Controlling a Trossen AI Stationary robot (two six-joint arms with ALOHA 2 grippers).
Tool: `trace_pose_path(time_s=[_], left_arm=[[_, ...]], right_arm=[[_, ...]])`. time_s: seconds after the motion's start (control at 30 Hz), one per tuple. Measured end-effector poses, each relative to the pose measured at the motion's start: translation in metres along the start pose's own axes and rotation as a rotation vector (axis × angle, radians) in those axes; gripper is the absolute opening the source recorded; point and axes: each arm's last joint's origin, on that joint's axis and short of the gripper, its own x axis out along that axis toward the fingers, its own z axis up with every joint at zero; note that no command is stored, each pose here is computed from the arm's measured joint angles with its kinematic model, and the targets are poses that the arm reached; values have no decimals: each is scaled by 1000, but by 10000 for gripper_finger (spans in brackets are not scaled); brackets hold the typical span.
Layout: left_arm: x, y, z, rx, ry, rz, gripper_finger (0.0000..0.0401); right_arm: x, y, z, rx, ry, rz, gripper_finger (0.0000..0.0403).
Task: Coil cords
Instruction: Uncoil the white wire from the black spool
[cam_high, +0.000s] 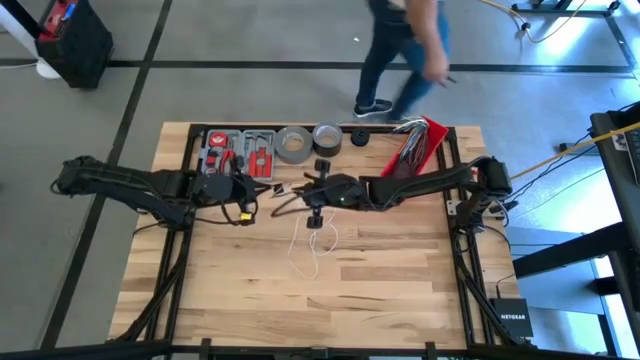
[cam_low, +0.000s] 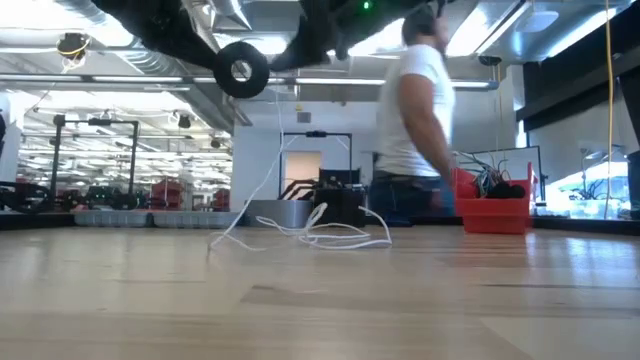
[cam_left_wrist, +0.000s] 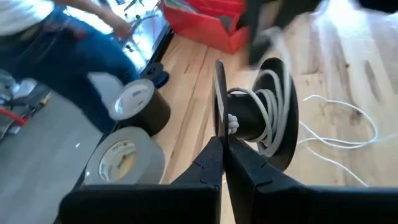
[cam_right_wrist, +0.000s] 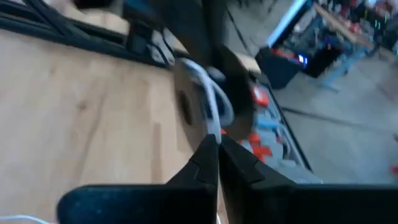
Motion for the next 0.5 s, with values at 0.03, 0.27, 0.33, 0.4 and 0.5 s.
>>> trace_pose_path(time_s=[0.03,0.27,0.33,0.4,0.5], left_arm=[[1,1,0,-11,4,6,2],[4,11,9,-164,-82,59,2],[4,13,12,-200,-117,69,2],[4,14,14,-215,-139,72,2],[2,13,16,-220,-156,69,2]], right_arm=[[-1,4,3,-10,-19,5,6],[-7,21,16,-38,-148,88,6],[-7,21,15,-64,-142,123,5],[-7,23,12,-98,-127,155,8],[-6,25,6,-174,-68,184,8]])
